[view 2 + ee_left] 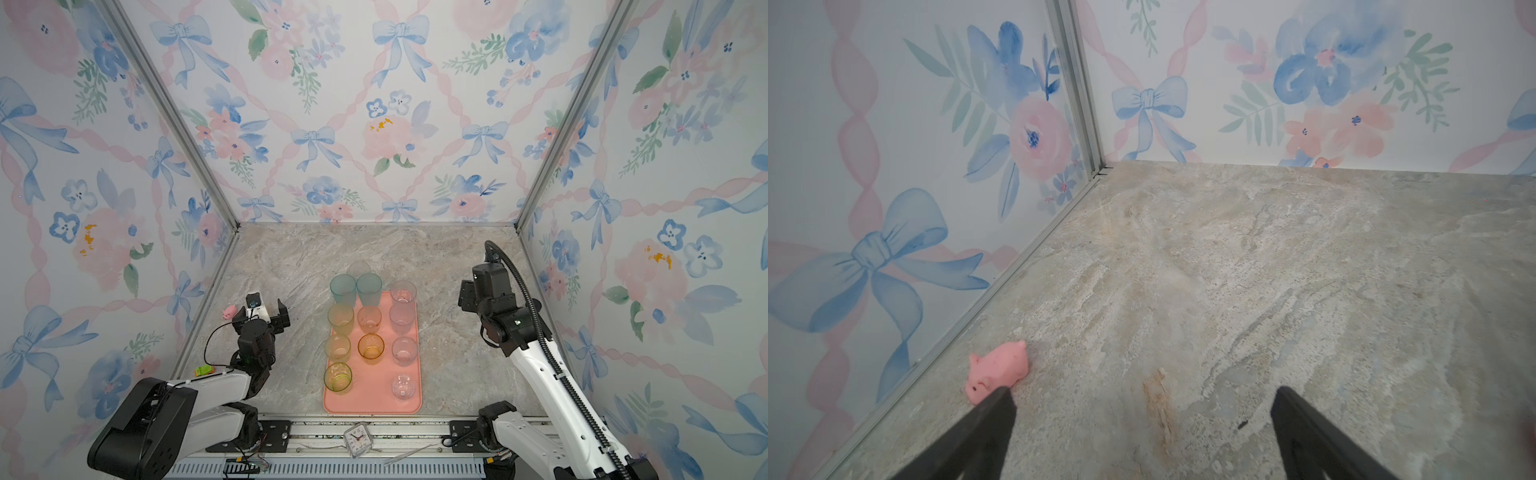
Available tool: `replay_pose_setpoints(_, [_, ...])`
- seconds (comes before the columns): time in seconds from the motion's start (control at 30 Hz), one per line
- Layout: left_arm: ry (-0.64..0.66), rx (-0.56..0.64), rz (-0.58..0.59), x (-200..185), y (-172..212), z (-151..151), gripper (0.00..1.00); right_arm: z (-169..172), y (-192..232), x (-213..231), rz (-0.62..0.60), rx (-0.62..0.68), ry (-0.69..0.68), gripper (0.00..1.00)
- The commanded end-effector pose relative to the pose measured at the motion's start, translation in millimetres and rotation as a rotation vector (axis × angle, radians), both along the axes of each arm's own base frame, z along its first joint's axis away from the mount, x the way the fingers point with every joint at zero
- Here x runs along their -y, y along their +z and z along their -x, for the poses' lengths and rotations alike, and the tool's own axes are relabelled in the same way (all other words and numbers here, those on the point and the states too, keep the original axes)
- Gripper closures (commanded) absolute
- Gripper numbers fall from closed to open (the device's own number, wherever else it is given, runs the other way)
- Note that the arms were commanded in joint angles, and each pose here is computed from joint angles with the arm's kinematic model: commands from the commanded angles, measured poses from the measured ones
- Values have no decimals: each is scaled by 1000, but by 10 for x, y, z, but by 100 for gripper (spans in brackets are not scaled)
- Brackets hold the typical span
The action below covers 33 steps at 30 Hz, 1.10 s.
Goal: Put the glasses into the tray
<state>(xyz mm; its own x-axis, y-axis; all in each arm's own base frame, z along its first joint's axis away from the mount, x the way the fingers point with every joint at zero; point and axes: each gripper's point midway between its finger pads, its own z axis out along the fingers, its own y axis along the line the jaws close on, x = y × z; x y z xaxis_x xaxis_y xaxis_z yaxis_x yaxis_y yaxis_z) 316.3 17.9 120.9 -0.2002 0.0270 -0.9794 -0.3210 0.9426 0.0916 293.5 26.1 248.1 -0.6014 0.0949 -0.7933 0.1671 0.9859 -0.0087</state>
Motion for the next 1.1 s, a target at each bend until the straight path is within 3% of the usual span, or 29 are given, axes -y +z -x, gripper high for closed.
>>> replay_pose_setpoints(0.0, [-32,113,41,36,215,-44,2,-25,-3,23,0,14,5,27])
replay_pose_setpoints(0.1, [-40,137,47,23,229,-62,2,-44,-67,43,-2,4,-6,27])
replay_pose_setpoints(0.23, [-36,113,-20,14,235,-159,2,-87,-145,41,-4,-5,-11,27])
replay_pose_setpoints(0.5, [-108,189,-116,151,243,-164,2,-161,-193,142,39,24,-49,27])
replay_pose_setpoints(0.67, [-133,192,-115,177,233,-156,2,-246,-294,204,95,104,-42,25])
replay_pose_setpoints(0.77, [-215,179,-110,270,135,-145,2,-287,-378,267,138,148,-50,24])
replay_pose_setpoints(0.87, [-199,174,-100,233,133,-194,2,-326,-454,359,168,198,-81,24])
replay_pose_setpoints(1.07, [-204,189,-113,251,160,-166,2,-501,-746,355,148,337,-31,24])
